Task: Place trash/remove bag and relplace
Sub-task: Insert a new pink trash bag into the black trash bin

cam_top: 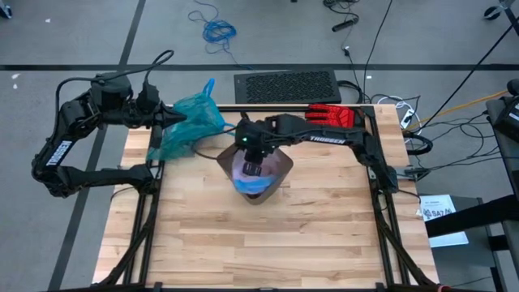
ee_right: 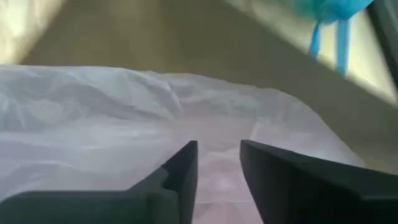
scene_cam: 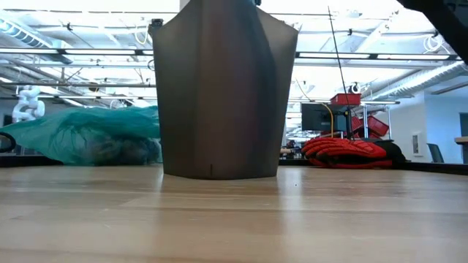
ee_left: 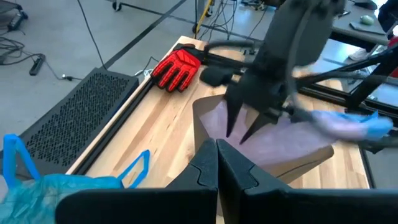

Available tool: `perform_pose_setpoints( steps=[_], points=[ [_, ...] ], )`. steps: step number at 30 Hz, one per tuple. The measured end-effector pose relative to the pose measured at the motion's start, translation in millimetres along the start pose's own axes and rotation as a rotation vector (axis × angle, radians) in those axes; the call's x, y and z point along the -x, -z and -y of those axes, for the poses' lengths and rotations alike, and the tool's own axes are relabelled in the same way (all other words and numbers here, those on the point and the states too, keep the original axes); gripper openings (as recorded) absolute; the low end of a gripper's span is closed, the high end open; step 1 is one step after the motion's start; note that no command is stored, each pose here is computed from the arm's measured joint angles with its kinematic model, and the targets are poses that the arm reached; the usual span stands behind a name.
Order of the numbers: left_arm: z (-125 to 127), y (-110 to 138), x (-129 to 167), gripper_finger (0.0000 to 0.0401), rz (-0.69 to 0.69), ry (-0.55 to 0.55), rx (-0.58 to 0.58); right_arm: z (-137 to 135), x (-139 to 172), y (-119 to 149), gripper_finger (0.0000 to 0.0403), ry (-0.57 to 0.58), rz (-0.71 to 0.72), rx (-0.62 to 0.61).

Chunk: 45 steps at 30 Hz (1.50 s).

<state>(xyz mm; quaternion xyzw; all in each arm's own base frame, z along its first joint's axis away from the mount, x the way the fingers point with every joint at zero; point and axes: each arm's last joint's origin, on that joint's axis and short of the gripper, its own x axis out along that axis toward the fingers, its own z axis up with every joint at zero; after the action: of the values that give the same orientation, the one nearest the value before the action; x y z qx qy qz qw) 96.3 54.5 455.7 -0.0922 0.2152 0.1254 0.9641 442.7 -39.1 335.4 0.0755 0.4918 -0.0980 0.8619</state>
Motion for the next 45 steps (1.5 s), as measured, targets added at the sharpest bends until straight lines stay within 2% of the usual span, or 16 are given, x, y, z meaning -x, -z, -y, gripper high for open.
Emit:
perform_pose_setpoints(
  steps=[4, 8, 11, 21, 25, 29, 32, 36, 40, 45],
  points=[
    [0, 0, 0, 0.0, -0.003, 0.001, 0.008, -1, -24, 3, 0.0135, -0.013, -0.064, 0.004],
    [0, 0, 0, 0.0, -0.003, 0.0, 0.025, -3, -24, 3, 0.0139, -0.05, -0.074, 0.016],
    [0, 0, 0, 0.0, -0.005, 0.0, 0.028, -4, -13, 4, 0.0139, -0.101, -0.071, -0.012],
    [0, 1, 0, 0.0, -0.007, 0.0, 0.021, 9, 57, 3, 0.0139, -0.087, 0.079, 0.007],
    [0, 1, 0, 0.0, -0.007, 0.0, 0.022, -19, 87, 11, 0.0139, -0.2, 0.134, 0.171],
    [0, 1, 0, 0.0, -0.007, 0.0, 0.022, -57, 97, 22, 0.0139, -0.252, 0.141, 0.262],
    [0, 1, 0, 0.0, -0.007, 0.0, 0.023, -81, 99, 26, 0.0139, -0.239, 0.176, 0.277],
    [0, 1, 0, 0.0, -0.008, 0.001, 0.028, -101, 95, 26, 0.0139, -0.226, 0.217, 0.238],
    [-1, 0, -3, 0.0, -0.018, 0.001, 0.033, -109, 92, 25, 0.0139, -0.234, 0.242, 0.18],
    [-1, 0, -4, 0.0, -0.022, 0.024, 0.005, -114, 80, 25, 0.0139, -0.173, 0.229, 0.168]
  ],
)
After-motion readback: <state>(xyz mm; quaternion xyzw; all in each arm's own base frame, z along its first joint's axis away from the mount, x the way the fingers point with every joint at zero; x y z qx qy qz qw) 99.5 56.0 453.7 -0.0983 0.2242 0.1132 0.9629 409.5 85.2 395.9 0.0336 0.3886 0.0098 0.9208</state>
